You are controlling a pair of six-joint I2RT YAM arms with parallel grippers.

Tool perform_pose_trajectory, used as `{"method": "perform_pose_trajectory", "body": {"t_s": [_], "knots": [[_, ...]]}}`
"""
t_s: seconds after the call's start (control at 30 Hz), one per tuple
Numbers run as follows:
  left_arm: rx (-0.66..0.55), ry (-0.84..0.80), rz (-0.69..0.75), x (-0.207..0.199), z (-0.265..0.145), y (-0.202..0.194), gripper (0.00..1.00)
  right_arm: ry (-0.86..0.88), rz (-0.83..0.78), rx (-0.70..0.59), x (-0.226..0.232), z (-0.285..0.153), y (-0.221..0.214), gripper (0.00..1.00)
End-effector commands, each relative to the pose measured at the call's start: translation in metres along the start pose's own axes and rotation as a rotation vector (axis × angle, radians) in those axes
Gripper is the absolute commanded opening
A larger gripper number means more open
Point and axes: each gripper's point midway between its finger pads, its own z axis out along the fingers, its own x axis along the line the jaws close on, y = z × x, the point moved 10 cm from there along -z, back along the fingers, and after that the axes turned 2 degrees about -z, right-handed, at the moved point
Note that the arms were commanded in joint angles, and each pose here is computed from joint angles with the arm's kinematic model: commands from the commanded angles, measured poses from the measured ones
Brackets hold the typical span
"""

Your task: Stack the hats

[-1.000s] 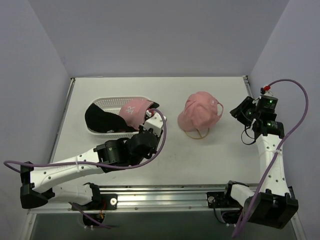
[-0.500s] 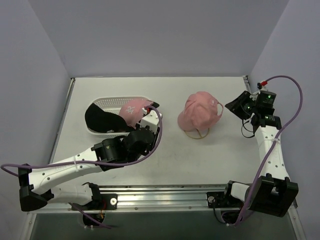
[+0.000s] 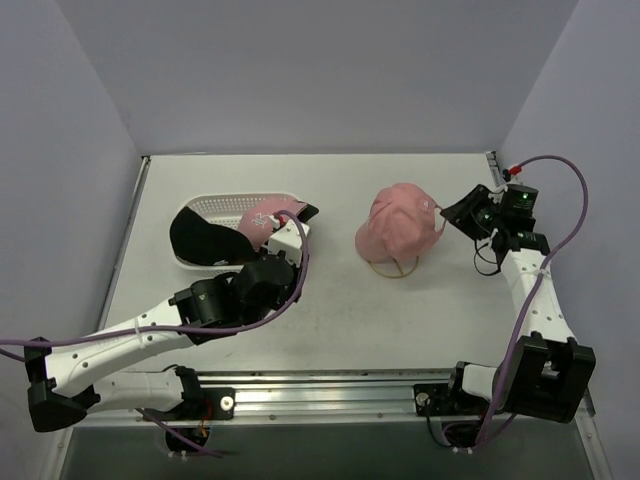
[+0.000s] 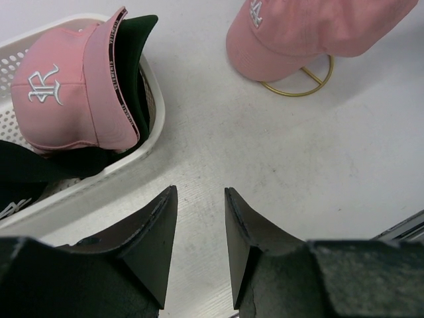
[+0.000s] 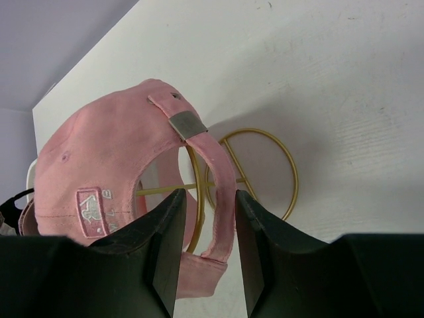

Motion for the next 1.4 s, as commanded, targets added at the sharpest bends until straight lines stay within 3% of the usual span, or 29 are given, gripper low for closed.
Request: {"method": "perform_pose_trajectory", "body": {"t_s": [0.0,0.17,0.3,0.53,1.37], "knots": [[-0.035,-0.028,-0.056,0.001,-0.005,0.005,0.43,0.010,0.002,0.000,-0.003,0.009,-0.006,0.32],[-0.028,-0.017,-0.058,0.007,-0.006,0.003,0.44,-0.050,0.017,0.011,-0.016,0.015,-0.017,0.25],[-0.032,-0.012,-0.063,0.011,-0.009,0.004,0.44,-0.084,0.036,0.033,-0.025,0.020,-0.026,0.13],[-0.031,-0.010,-0.082,0.014,-0.012,0.003,0.45,-0.104,0.047,0.039,-0.037,0.032,-0.034,0.04],[-0.004,-0.014,-0.096,0.014,-0.011,-0.004,0.45,-0.130,0.053,0.104,-0.060,0.049,-0.063,0.04]]}}
